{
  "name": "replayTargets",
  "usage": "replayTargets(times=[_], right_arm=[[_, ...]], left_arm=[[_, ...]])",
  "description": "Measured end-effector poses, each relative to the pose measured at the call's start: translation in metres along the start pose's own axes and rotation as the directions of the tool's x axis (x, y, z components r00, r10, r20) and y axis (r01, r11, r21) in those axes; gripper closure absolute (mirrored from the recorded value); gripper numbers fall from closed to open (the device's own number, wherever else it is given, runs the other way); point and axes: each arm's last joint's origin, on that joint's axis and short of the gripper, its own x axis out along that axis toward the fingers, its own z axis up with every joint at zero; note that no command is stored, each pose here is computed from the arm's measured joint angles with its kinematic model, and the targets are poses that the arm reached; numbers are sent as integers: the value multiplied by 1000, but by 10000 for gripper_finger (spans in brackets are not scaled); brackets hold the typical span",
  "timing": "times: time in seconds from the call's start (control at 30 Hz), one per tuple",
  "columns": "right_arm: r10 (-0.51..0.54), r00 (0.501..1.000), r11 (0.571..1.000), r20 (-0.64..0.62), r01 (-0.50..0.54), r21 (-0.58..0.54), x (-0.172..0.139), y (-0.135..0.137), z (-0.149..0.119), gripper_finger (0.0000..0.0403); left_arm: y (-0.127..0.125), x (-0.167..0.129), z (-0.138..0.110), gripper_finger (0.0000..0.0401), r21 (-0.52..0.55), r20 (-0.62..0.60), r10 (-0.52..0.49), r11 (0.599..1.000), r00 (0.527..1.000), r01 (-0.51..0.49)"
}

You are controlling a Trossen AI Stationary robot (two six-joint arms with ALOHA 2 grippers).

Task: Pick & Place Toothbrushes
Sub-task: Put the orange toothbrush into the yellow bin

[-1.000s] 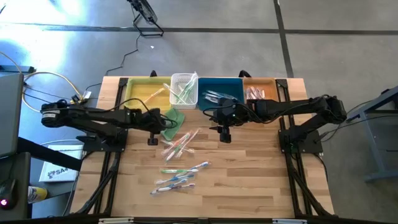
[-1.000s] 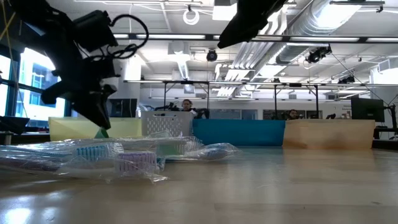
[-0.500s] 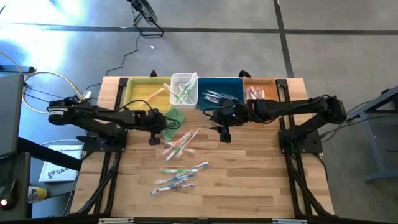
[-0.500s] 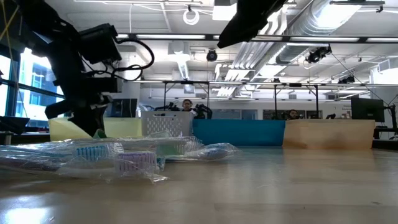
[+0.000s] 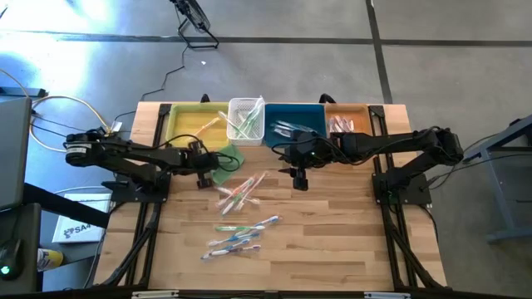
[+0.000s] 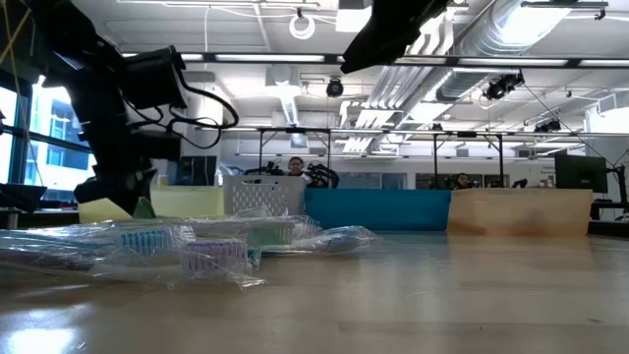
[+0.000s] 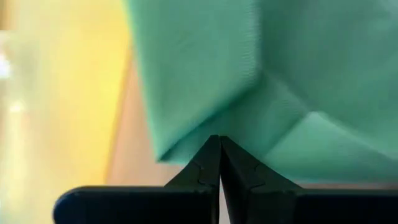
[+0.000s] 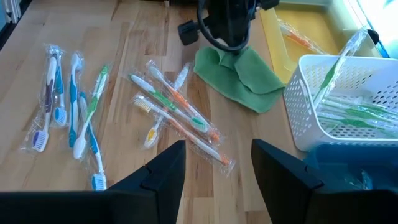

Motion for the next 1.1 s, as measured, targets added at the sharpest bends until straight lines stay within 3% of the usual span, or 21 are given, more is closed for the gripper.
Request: replayTargets(times=[0.13,0.33,0.43,0.53,0.63,0.97,1.1], right_arm=[[0,1000,1000,0,0,0,0,0,0,227],[1,1000,1000,-1,-1,-1,0,0,0,227],[1,1000,1000,-1,-1,-2,0,0,0,227],[1,1000,1000,-1,-1,-2,0,0,0,227],[1,1000,1000,-2,-1,-2,0,0,0,227],[6,1000,1000,-2,-6,-3,0,0,0,227],[7,1000,1000,-5,-7,-2,0,1,0,227]], left_arm=[[4,-3,0,401,-9,12,81,997,997,-81],[12,-21,17,401,44,102,85,995,991,-90],[16,-34,28,401,117,168,17,992,986,-37],[17,-44,34,401,214,227,-116,975,967,67],[14,-45,33,401,254,230,-210,956,950,150],[5,-29,27,401,131,221,-259,963,940,234],[3,-22,21,401,80,185,-233,972,955,221]])
